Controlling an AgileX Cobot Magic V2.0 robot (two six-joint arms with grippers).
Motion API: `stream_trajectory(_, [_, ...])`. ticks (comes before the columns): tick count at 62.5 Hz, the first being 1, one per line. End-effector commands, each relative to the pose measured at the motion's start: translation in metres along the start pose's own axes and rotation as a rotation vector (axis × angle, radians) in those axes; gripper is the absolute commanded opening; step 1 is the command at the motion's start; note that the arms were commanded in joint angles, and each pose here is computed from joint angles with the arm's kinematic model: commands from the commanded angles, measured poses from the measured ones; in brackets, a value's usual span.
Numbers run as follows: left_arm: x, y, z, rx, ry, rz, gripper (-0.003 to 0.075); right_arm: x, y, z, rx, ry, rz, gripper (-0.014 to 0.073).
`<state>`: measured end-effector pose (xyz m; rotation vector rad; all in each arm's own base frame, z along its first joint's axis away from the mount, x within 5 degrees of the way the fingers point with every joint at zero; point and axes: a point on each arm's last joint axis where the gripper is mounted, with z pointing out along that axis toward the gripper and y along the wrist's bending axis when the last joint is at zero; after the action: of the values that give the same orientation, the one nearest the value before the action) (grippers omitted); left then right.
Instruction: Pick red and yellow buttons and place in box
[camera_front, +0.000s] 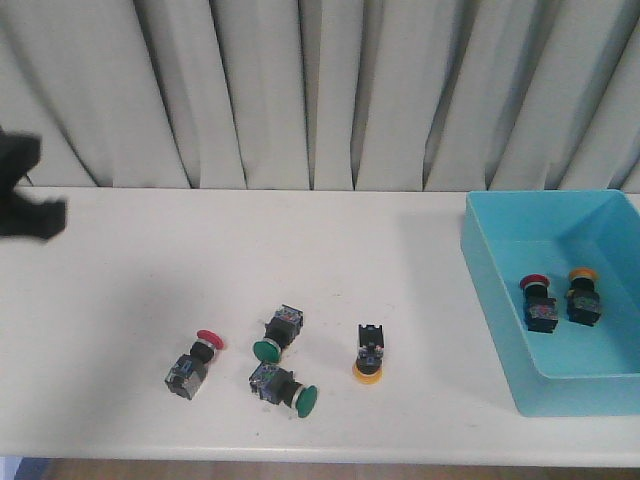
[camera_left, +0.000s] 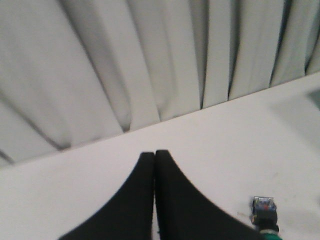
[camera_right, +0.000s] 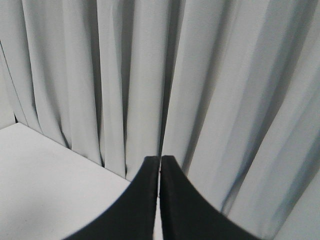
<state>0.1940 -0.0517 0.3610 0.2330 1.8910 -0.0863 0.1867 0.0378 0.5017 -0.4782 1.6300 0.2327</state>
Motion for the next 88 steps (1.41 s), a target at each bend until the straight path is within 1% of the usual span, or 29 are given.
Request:
stream_trajectory(1, [0.037,0.010,-0.034,-0.006,-0.176,-0.087,-0.0006,-0.014,-0.001,-0.007,0.034,-0.082,0.001,-0.0003])
stream_trajectory(4, [0.073,0.014,-0.044,-0.033,-0.185,-0.096,-0.0006,-0.014,-0.001,-0.007,0.034,-0.082,0.001,-0.0003])
stream_trajectory(7, [0.101,0.015,-0.052,-0.051,-0.221,-0.092,-0.0006,-0.014,-0.001,-0.007,0.034,-0.082,0.001,-0.0003])
stream_trajectory(8, [0.114,0.015,-0.052,-0.058,-0.211,-0.100,-0.0006,-0.014,-0.001,-0.007,0.034,-0.082,0.001,-0.0003])
stream_trajectory(9, [0.120,0.015,-0.057,-0.069,-0.241,-0.095,-0.0006,-0.014,-0.001,-0.007,0.034,-0.082,0.001,-0.0003])
stream_trajectory(12, [0.149,0.015,-0.061,-0.094,-0.261,-0.119,-0.0006,-0.014,-0.001,-0.007,0.034,-0.082,0.001,-0.0003])
stream_trajectory(17, [0.180,0.016,-0.068,-0.143,-0.294,-0.164,-0.0006,-0.014,-0.001,-0.007,0.034,-0.082,0.001,-0.0003])
stream_trajectory(23, [0.199,0.016,-0.072,-0.186,-0.314,-0.176,-0.0006,-0.014,-0.001,-0.007,0.034,-0.082,0.001,-0.0003])
stream_trajectory(29, [0.207,0.016,-0.073,-0.209,-0.316,-0.164,-0.0006,-0.014,-0.001,-0.007,0.034,-0.082,0.001,-0.0003])
stream_trajectory(36, [0.209,0.016,-0.074,-0.218,-0.320,-0.148,-0.0006,-0.014,-0.001,-0.007,0.034,-0.082,0.001,-0.0003])
stream_trajectory(48, [0.210,0.015,-0.081,-0.222,-0.387,-0.141,-0.0006,-0.014,-0.001,-0.007,0.034,-0.082,0.001,-0.0003])
stream_trajectory(58, [0.211,0.014,-0.080,-0.200,-0.381,-0.171,-0.0006,-0.014,-0.001,-0.007,0.035,-0.083,0.000,-0.0003])
stream_trajectory(68, [0.211,0.011,-0.079,-0.152,-0.371,-0.154,-0.0006,-0.014,-0.001,-0.007,0.035,-0.083,0.000,-0.0003])
stream_trajectory(88, [0.217,0.013,-0.078,-0.167,-0.292,-0.167,-0.0006,-0.014,-0.001,-0.007,0.035,-0.083,0.000,-0.0003])
